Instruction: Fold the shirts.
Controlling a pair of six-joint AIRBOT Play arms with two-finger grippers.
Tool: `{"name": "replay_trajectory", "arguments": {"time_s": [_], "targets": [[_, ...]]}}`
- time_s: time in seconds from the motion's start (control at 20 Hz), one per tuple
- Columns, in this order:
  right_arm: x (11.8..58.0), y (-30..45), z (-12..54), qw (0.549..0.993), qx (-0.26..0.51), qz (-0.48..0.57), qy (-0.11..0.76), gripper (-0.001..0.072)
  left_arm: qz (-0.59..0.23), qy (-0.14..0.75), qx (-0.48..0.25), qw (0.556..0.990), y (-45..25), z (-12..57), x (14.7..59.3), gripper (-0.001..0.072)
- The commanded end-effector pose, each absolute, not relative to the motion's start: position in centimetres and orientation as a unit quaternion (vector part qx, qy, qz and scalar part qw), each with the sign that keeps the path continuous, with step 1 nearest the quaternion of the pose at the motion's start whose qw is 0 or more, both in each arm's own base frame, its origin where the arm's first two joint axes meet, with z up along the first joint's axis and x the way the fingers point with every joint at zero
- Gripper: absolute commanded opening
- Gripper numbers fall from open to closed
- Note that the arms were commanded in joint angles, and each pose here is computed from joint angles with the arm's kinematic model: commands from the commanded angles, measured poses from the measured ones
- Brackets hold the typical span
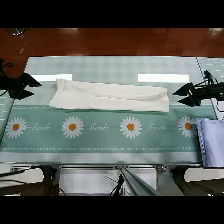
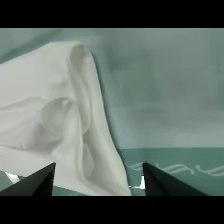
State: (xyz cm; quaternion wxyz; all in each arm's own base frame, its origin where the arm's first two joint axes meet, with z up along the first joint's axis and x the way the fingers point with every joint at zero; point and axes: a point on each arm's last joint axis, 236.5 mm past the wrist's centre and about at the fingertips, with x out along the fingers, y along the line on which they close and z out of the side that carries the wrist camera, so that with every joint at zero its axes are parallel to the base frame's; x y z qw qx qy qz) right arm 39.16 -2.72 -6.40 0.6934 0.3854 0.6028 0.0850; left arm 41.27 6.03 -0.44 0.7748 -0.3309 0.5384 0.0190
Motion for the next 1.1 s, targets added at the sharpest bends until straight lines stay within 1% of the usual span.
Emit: {"name": "replay_trajectory", "arguments": {"time_s": [0.0,0.15,0.25,0.3,0.35,0.45,0.5,0.55,0.6,0.7,0.85,1.05], "targets": [[38.9,-0.7,-8.4,0.696,0.359,0.086,0.616,0.0626,0.013,0.44,-0.325,0.837,2.6,1.2,39.7,0.0702],[40.3,1.8,-9.0,0.701,0.359,0.096,0.608,0.0626,-0.054,0.476,-0.308,0.822,-4.0,0.7,36.9,0.0702],[40.2,3.3,-10.2,0.691,0.354,0.102,0.622,0.0626,-0.099,0.504,-0.285,0.809,-7.9,0.2,35.8,0.0702],[40.0,4.1,-10.8,0.685,0.35,0.107,0.63,0.0613,-0.117,0.513,-0.274,0.805,-9.5,-0.1,35.4,0.0702],[39.8,4.7,-11.2,0.681,0.346,0.112,0.635,0.0566,-0.132,0.522,-0.264,0.8,-11.0,-0.4,35.0,0.0701],[40.0,4.9,-10.6,0.683,0.343,0.118,0.634,0.0111,-0.155,0.537,-0.248,0.791,-13.2,-1.0,34.4,0.0698],[40.1,4.5,-9.5,0.686,0.337,0.128,0.632,0.0035,-0.164,0.542,-0.242,0.788,-14.0,-1.1,34.3,0.0572],[40.2,3.9,-8.1,0.692,0.332,0.135,0.627,0.0035,-0.172,0.544,-0.237,0.787,-14.8,-1.1,34.2,0.0112],[40.4,2.9,-6.2,0.703,0.329,0.138,0.615,0.0035,-0.186,0.541,-0.228,0.788,-15.6,-0.8,34.3,0.0024],[39.9,0.9,-2.3,0.731,0.316,0.134,0.589,0.0035,-0.233,0.529,-0.21,0.789,-18.4,0.4,34.5,0.0024],[35.9,-0.1,2.6,0.759,0.254,0.137,0.584,0.0035,-0.291,0.523,-0.174,0.782,-24.3,1.6,35.0,0.0023],[30.5,2.1,7.4,0.799,0.223,0.141,0.54,0.0035,-0.354,0.548,-0.136,0.746,-34.4,0.0,35.3,0.0023]]}}
